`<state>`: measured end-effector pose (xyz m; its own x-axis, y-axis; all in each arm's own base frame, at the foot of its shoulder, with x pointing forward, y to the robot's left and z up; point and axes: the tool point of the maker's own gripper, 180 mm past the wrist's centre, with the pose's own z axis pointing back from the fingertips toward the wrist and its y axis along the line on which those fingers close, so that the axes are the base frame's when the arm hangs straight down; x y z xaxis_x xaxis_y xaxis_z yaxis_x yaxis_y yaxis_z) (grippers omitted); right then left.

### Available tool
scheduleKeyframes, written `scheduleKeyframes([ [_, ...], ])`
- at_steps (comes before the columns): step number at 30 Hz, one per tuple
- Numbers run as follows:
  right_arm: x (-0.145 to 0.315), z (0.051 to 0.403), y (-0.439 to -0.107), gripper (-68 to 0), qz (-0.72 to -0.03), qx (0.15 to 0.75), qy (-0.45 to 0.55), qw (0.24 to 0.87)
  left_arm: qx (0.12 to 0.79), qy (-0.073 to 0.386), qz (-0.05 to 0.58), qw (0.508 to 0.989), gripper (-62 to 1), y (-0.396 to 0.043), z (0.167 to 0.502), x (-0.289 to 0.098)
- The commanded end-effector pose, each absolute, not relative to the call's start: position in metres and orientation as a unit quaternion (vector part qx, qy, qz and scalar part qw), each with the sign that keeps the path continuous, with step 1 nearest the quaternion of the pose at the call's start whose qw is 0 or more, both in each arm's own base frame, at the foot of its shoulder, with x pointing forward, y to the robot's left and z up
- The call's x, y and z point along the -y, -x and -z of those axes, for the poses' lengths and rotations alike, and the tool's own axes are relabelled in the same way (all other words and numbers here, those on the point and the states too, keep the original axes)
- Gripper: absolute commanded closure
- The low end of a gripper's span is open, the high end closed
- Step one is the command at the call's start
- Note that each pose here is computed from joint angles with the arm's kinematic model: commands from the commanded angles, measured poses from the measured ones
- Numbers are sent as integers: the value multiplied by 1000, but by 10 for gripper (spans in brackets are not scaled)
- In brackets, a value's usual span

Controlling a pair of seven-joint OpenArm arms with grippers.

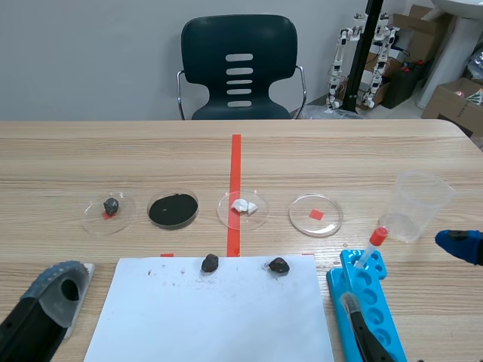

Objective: Pick up the dropper by the top with the right hand

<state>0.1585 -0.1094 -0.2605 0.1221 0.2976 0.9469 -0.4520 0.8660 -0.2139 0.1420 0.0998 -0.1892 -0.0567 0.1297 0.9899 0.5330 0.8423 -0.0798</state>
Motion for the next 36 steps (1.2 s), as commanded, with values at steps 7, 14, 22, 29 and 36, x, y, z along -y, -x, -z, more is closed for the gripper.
scheduleKeyframes([
  [7, 109, 251, -162, -651, -250, 628, -61, 735, 719, 238, 150, 636, -623, -142, 181, -99],
  [14, 109, 249, -162, -651, -250, 630, -62, 732, 719, 238, 150, 636, -623, -142, 181, -99],
  [22, 109, 249, -162, -651, -249, 632, -63, 731, 719, 238, 150, 636, -623, -142, 181, -99],
  [29, 114, 253, -158, -651, -242, 654, -71, 714, 718, 238, 150, 636, -623, -142, 181, -99],
  [36, 130, 266, -160, -651, -231, 685, -64, 688, 718, 238, 150, 636, -623, -142, 181, -99],
])
